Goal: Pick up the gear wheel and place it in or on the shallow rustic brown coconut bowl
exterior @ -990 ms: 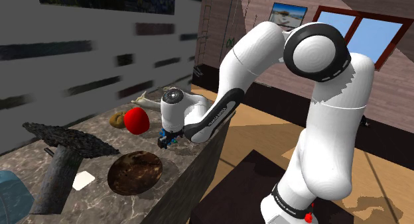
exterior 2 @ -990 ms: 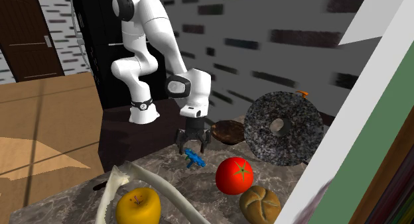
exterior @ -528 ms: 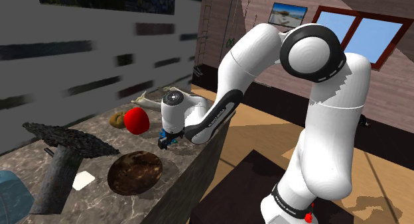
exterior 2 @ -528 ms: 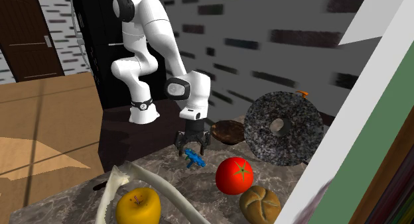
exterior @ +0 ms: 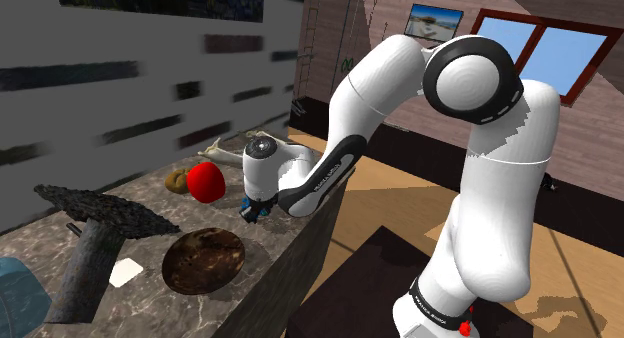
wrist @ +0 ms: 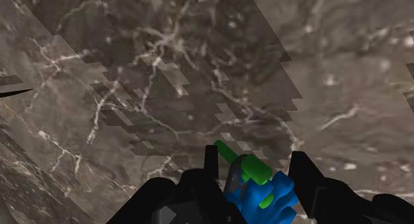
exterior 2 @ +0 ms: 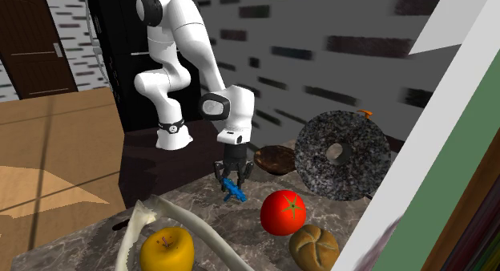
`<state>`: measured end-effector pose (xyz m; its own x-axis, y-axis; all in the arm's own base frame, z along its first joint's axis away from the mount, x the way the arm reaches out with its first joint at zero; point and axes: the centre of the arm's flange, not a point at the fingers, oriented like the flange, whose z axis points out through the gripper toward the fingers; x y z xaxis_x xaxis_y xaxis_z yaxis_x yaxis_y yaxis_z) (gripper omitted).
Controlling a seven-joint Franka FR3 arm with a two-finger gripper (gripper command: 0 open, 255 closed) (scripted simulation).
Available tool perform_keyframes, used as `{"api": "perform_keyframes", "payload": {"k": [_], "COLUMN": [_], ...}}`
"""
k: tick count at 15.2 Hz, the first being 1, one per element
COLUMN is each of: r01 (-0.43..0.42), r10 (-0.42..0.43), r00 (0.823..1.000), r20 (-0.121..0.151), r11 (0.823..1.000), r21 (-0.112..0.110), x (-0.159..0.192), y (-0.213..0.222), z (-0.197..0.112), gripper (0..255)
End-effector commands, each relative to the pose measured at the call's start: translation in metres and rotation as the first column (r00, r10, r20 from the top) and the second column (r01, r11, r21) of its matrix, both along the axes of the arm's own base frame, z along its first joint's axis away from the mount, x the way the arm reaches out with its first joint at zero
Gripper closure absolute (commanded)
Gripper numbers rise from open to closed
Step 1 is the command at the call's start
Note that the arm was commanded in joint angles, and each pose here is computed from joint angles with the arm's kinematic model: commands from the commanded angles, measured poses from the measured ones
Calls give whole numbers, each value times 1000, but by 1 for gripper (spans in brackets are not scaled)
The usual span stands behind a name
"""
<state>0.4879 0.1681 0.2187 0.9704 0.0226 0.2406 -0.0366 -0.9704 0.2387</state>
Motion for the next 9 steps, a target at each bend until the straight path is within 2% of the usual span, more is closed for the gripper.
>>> {"api": "perform_keyframes", "payload": {"k": [1,3,9], "r01": [2,2,2], "r10": [-2,-2,-2], "r00": [1000,1000,1000], "r20": [-2,-2,-2], "r11": [1000,1000,1000], "r21": [-2,-2,-2], "x": [0,0,0], "y": [-1,-1,-1], "z": [-1,-2,30], "gripper": [255,255,255]}}
